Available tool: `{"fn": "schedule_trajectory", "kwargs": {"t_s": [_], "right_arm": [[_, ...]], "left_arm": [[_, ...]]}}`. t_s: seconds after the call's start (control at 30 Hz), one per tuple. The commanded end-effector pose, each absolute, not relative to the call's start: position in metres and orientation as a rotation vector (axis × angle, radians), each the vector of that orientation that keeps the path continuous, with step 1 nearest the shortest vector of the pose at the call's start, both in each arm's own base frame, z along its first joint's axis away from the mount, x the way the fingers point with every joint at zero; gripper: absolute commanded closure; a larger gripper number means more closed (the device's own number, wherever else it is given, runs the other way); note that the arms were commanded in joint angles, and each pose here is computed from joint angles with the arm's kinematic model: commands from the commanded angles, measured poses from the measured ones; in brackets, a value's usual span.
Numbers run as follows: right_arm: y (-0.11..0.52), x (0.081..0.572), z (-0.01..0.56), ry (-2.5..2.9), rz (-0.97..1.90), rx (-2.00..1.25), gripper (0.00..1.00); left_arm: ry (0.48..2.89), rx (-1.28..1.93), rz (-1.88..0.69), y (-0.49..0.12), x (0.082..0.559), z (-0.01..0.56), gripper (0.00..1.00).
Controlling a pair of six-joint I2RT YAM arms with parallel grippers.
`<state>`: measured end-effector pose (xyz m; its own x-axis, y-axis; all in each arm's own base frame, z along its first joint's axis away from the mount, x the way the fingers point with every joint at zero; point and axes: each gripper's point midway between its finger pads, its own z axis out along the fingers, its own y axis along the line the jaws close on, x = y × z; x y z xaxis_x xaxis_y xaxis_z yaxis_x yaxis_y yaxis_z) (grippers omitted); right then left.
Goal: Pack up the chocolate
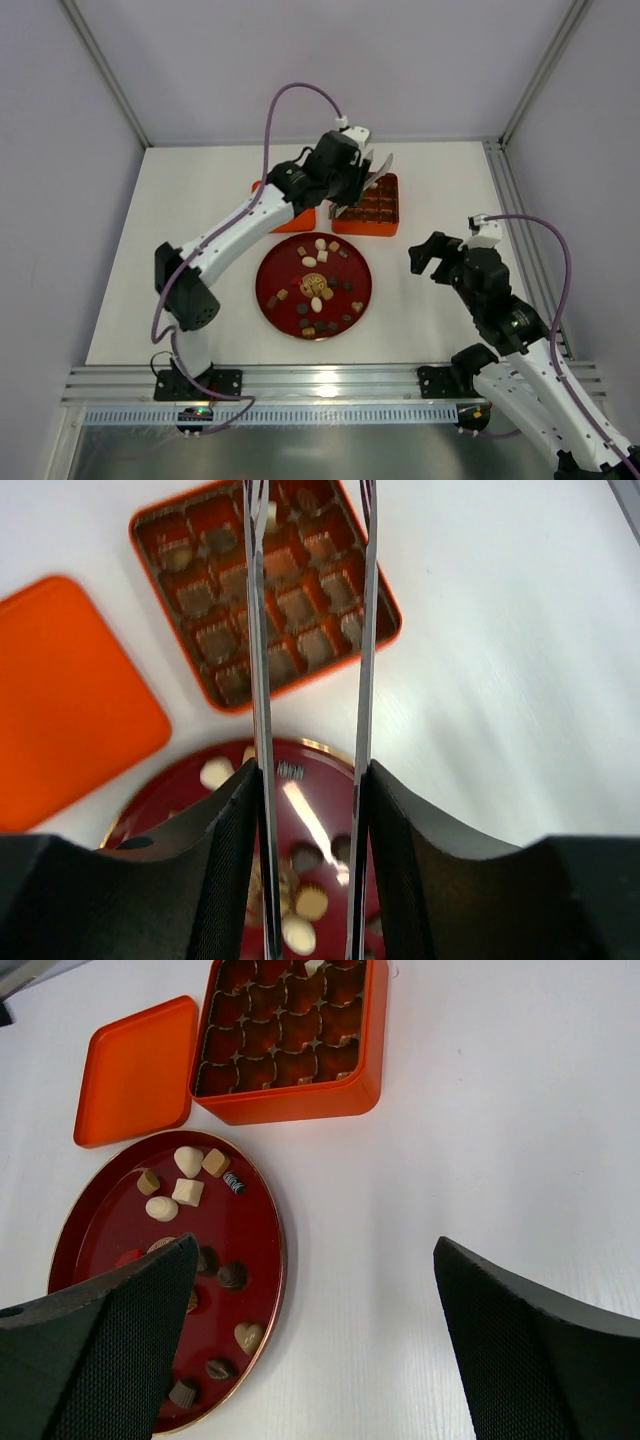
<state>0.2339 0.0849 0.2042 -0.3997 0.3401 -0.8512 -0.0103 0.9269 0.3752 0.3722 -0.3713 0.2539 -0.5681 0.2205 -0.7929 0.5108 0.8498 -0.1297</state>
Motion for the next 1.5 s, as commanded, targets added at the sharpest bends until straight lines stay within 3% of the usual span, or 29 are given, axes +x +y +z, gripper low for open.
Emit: {"fn": "schedule_trajectory", "kwargs": {"t_s": [0.0, 0.4, 0.63, 0.97, 1.47], "right_arm": [[0.094, 0.246, 0.208, 1.928, 0.409, 0.215, 0.0], [0.106, 0.26, 0.192, 1.957, 0.424, 0.201, 0.0], [0.109, 0.262, 0.182, 1.979, 0.434, 0.207, 0.0], [0.11, 0.261, 0.175, 1.993, 0.435, 0.211, 0.0], [0.108, 0.26, 0.173, 1.992, 0.427, 0.216, 0.0]], "left_arm": [[2.235, 0.463, -0.491, -0.346, 0.339, 0.263, 0.56], [2.425, 0.479, -0.329, -0.221, 0.218, 0.203, 0.55], [2.528, 0.528, -0.341, -0.196, 0.172, 0.177, 0.54], [2.582, 0.609, -0.356, -0.199, 0.148, 0.159, 0.54], [2.598, 0.654, -0.345, -0.214, 0.152, 0.148, 0.54]]}}
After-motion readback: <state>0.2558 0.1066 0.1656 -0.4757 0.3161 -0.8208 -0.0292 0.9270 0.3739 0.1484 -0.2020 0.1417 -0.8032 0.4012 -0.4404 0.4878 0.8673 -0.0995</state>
